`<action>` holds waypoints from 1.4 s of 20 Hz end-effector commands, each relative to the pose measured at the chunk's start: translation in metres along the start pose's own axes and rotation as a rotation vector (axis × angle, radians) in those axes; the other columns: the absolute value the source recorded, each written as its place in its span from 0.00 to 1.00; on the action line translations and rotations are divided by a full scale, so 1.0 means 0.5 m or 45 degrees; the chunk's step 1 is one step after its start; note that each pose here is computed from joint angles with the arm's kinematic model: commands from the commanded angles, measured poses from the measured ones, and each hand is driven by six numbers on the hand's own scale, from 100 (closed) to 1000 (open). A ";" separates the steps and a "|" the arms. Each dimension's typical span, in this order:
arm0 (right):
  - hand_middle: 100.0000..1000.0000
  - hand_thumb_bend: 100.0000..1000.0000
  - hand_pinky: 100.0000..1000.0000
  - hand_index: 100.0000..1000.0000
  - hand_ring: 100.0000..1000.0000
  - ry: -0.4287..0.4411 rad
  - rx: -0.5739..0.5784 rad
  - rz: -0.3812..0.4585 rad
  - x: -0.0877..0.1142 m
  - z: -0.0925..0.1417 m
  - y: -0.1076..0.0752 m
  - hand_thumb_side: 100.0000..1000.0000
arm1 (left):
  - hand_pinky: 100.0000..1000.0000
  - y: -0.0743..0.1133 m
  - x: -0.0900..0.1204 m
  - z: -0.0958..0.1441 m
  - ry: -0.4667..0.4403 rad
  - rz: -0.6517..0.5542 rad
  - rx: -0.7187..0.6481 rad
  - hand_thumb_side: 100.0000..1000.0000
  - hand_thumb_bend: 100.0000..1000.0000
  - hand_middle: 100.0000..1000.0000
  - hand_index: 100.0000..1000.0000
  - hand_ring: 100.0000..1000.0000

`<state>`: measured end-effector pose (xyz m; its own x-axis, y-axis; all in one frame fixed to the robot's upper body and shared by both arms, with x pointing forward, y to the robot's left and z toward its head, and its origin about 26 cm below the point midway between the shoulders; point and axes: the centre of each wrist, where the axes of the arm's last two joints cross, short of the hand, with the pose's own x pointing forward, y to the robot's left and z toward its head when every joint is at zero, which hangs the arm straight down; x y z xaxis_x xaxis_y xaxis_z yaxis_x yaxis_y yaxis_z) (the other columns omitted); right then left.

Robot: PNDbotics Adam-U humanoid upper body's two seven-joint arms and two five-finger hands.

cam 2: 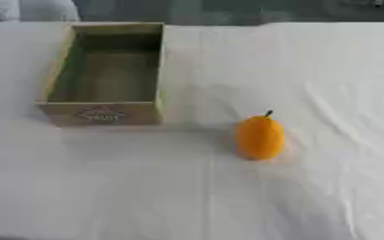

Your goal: Pick up objects on the table and place them in the box.

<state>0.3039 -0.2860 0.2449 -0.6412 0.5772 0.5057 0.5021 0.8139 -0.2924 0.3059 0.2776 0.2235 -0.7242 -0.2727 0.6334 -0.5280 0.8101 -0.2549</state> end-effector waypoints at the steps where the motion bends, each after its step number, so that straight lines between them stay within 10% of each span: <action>1: 0.78 0.00 0.73 0.89 0.80 -0.100 0.105 0.225 0.025 -0.038 -0.035 1.00 | 0.67 0.007 0.012 -0.013 -0.047 -0.010 -0.001 0.92 0.00 0.65 0.87 0.65; 11: 0.84 0.11 0.74 0.95 0.85 -0.129 0.841 1.009 0.089 -0.108 -0.064 1.00 | 0.67 0.006 0.011 -0.009 -0.035 -0.021 -0.026 0.91 0.00 0.65 0.87 0.66; 20: 0.82 0.27 0.73 0.96 0.87 -0.104 1.340 1.131 0.117 -0.114 -0.034 0.99 | 0.67 0.003 0.012 -0.008 -0.030 -0.017 -0.046 0.91 0.00 0.65 0.87 0.66; 28: 0.87 0.61 0.78 1.00 0.93 0.014 1.684 1.107 0.127 -0.107 -0.006 0.63 | 0.67 0.002 0.012 -0.008 -0.030 -0.014 -0.053 0.91 0.00 0.64 0.87 0.66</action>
<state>0.2970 -0.2554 0.3130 -0.4328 0.8860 -0.1663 -0.1275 -0.2428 -0.9617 0.3055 0.2758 0.2202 -0.7108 -0.2720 0.6487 -0.5240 0.8200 -0.2303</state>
